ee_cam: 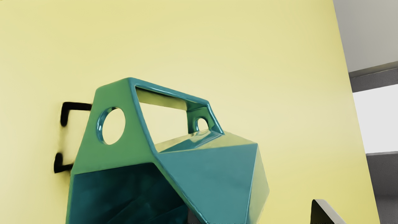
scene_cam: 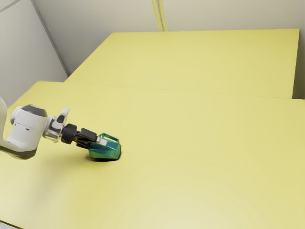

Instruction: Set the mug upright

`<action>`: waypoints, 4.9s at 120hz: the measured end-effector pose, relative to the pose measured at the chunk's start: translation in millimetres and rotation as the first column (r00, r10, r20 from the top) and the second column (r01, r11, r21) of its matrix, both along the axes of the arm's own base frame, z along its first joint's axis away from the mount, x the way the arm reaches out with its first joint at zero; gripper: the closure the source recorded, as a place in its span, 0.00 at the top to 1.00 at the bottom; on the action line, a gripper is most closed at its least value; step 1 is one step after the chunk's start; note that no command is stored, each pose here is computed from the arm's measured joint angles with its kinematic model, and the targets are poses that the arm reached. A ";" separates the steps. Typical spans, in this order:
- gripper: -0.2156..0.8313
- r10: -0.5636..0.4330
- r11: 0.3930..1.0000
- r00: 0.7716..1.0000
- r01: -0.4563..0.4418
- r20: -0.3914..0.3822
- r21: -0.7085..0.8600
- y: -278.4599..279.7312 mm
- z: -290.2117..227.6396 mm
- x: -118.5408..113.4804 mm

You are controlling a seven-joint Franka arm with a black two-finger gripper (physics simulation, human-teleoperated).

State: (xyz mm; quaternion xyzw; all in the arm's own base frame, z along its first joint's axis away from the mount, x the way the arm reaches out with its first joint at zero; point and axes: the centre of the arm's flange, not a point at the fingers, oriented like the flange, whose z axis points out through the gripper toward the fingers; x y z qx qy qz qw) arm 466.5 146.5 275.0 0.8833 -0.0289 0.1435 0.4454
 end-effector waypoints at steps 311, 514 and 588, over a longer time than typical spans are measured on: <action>0.04 -0.099 0.547 0.977 0.213 -0.190 0.809 -149.1 132.2 22.8; 0.71 0.185 0.592 0.971 0.013 -0.152 0.805 -172.2 113.1 28.2; 0.78 0.203 0.589 0.956 0.052 -0.211 0.807 -174.0 237.6 79.7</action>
